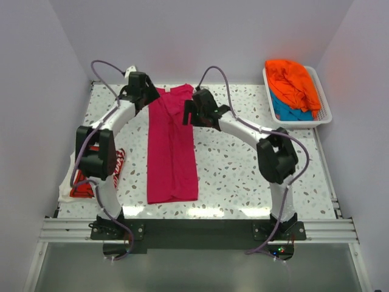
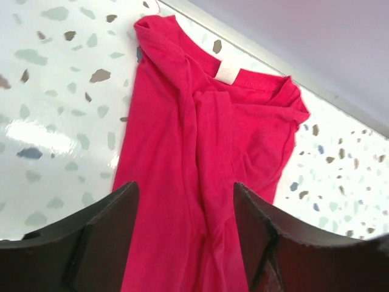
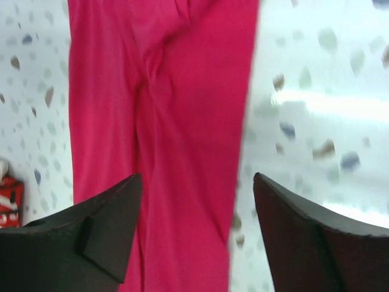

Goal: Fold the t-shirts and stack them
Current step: Fold the tshirt

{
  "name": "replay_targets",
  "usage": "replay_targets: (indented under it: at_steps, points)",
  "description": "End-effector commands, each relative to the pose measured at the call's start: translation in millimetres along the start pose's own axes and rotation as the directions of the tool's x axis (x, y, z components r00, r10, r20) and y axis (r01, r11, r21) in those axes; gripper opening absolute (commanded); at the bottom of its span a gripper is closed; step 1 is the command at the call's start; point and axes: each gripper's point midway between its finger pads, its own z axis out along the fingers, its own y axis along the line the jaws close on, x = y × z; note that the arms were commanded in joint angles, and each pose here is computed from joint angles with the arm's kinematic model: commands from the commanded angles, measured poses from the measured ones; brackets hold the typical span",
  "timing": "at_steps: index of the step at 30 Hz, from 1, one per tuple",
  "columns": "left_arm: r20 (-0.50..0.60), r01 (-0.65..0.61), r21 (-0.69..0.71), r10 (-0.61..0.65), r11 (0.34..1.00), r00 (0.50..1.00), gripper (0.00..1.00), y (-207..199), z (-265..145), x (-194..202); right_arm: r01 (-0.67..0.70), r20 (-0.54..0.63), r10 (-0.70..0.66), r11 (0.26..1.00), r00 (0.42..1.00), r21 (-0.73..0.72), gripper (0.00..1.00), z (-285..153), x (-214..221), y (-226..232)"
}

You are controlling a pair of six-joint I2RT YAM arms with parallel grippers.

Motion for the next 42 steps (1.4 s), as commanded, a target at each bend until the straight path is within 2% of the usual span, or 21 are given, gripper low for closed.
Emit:
replay_targets:
  at_steps: [1, 2, 4, 6, 10, 17, 25, 28, 29, 32, 39, 42]
  points:
    - [0.011, 0.103, -0.053, -0.102, 0.993, 0.995, 0.66, 24.8, -40.9, 28.3, 0.033, -0.024, -0.033, 0.999, 0.999, -0.005, 0.74, 56.7, -19.7, -14.6]
    - [-0.002, 0.095, -0.044, -0.095, 0.995, 0.995, 0.65, 22.1, -51.0, 44.5, 0.005, 0.018, -0.004, 0.999, 1.000, -0.038, 0.70, 64.4, -44.7, -4.1]
    - [-0.019, 0.089, -0.052, -0.090, 0.995, 0.996, 0.61, 34.8, -76.7, 75.7, -0.028, -0.011, 0.027, 0.998, 1.000, -0.052, 0.63, 99.2, -41.2, -11.4]
    - [-0.027, 0.069, -0.034, -0.070, 0.997, 0.997, 0.59, 34.0, -95.5, 99.5, -0.066, 0.061, 0.071, 0.995, 0.996, -0.078, 0.63, 108.7, -73.3, -9.5]
    - [-0.073, 0.032, -0.047, -0.035, 0.998, 0.997, 0.56, 64.4, -133.3, 143.1, -0.101, 0.100, 0.111, 0.990, 0.989, -0.102, 0.63, 134.4, -84.5, -11.7]
    - [-0.087, -0.015, -0.008, 0.015, 1.000, 0.996, 0.55, 77.3, -169.9, 160.5, -0.142, 0.161, 0.156, 0.985, 0.975, -0.093, 0.59, 156.5, -98.2, -13.2]
    - [-0.096, -0.011, 0.049, 0.015, 0.999, 0.995, 0.54, 81.1, -187.5, 169.5, -0.198, 0.164, 0.202, 0.979, 0.965, -0.044, 0.56, 186.7, -80.1, -30.5]
    - [-0.113, -0.008, 0.055, 0.014, 0.998, 0.994, 0.53, 82.5, -188.7, 177.4, -0.212, 0.167, 0.214, 0.977, 0.963, -0.027, 0.47, 191.4, -77.7, -33.7]
    - [-0.119, -0.009, 0.057, 0.016, 0.998, 0.993, 0.53, 83.3, -189.1, 180.2, -0.217, 0.163, 0.217, 0.976, 0.962, -0.018, 0.38, 193.7, -75.2, -35.8]
    - [-0.126, -0.007, 0.063, 0.014, 0.998, 0.992, 0.53, 84.2, -190.8, 184.7, -0.206, 0.154, 0.198, 0.978, 0.968, 0.035, 0.24, 195.0, -66.7, -46.5]
    - [-0.133, -0.006, 0.077, 0.016, 0.997, 0.991, 0.53, 84.4, -192.2, 188.6, -0.149, 0.186, 0.123, 0.980, 0.975, 0.132, 0.04, 179.1, -83.8, -72.5]
    - [-0.141, -0.008, 0.086, 0.020, 0.996, 0.990, 0.53, 82.7, -191.8, 191.8, -0.149, 0.205, 0.115, 0.976, 0.972, 0.157, 0.01, 171.3, -97.7, -86.5]
